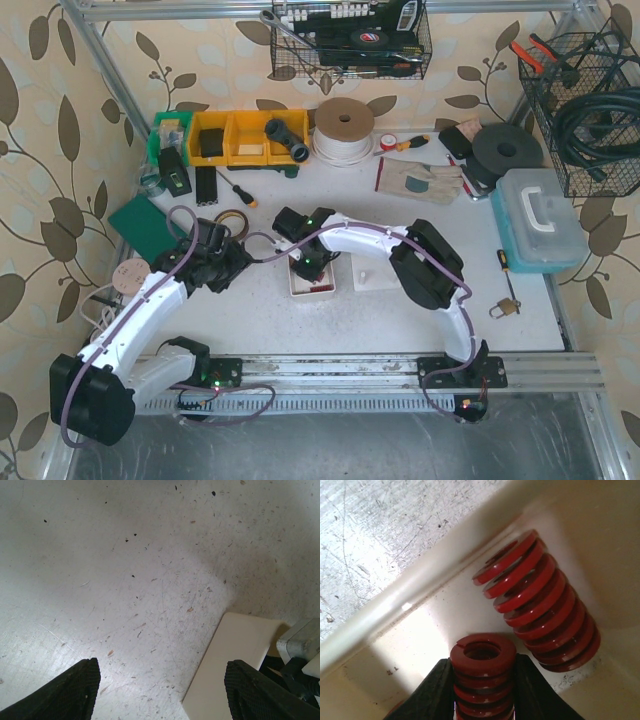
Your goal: Install the large spring
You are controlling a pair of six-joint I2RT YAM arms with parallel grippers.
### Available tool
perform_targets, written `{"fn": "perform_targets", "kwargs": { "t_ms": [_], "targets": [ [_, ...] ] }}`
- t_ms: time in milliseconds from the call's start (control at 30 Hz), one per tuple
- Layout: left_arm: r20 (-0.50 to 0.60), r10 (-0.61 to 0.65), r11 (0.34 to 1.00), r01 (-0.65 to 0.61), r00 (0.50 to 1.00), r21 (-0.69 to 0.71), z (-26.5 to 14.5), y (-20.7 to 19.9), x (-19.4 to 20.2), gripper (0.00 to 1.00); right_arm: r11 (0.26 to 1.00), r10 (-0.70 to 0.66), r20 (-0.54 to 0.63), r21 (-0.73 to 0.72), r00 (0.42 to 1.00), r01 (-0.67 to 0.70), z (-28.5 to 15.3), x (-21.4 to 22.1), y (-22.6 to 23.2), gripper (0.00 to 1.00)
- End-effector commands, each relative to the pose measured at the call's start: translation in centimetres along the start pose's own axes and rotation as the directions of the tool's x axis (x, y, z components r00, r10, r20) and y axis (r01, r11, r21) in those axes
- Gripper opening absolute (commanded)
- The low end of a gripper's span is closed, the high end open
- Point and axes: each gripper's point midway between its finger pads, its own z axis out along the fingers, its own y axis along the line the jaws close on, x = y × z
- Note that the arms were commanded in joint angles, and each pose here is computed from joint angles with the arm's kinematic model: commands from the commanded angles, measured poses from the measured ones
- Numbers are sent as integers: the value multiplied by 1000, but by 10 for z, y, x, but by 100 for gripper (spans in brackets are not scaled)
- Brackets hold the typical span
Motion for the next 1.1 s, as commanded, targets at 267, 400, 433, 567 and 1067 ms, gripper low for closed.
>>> {"fn": "perform_targets", "kwargs": {
  "t_ms": [267, 400, 433, 567, 1067],
  "targets": [
    [8, 41, 997, -41, 999, 67, -15, -21, -8, 72, 995, 98, 92, -29, 991, -95, -44, -14, -5, 4],
    [15, 47, 993, -48, 999, 110, -21, -29, -9, 72, 975, 207, 190, -123, 960, -186, -80, -26, -12, 4],
    [18, 51, 990, -53, 999, 128, -23, -33, -9, 72, 967, 236, 213, -148, 948, -207, -89, -29, -15, 4],
    [23, 67, 972, -71, 997, 225, -31, -53, -10, 72, 917, 370, 293, -264, 881, -297, -123, -38, -27, 2],
    [-53, 189, 515, -53, 980, 856, -110, -197, 5, 71, 425, 904, 365, -817, 221, -389, -272, -44, -115, 0]
  ]
}}
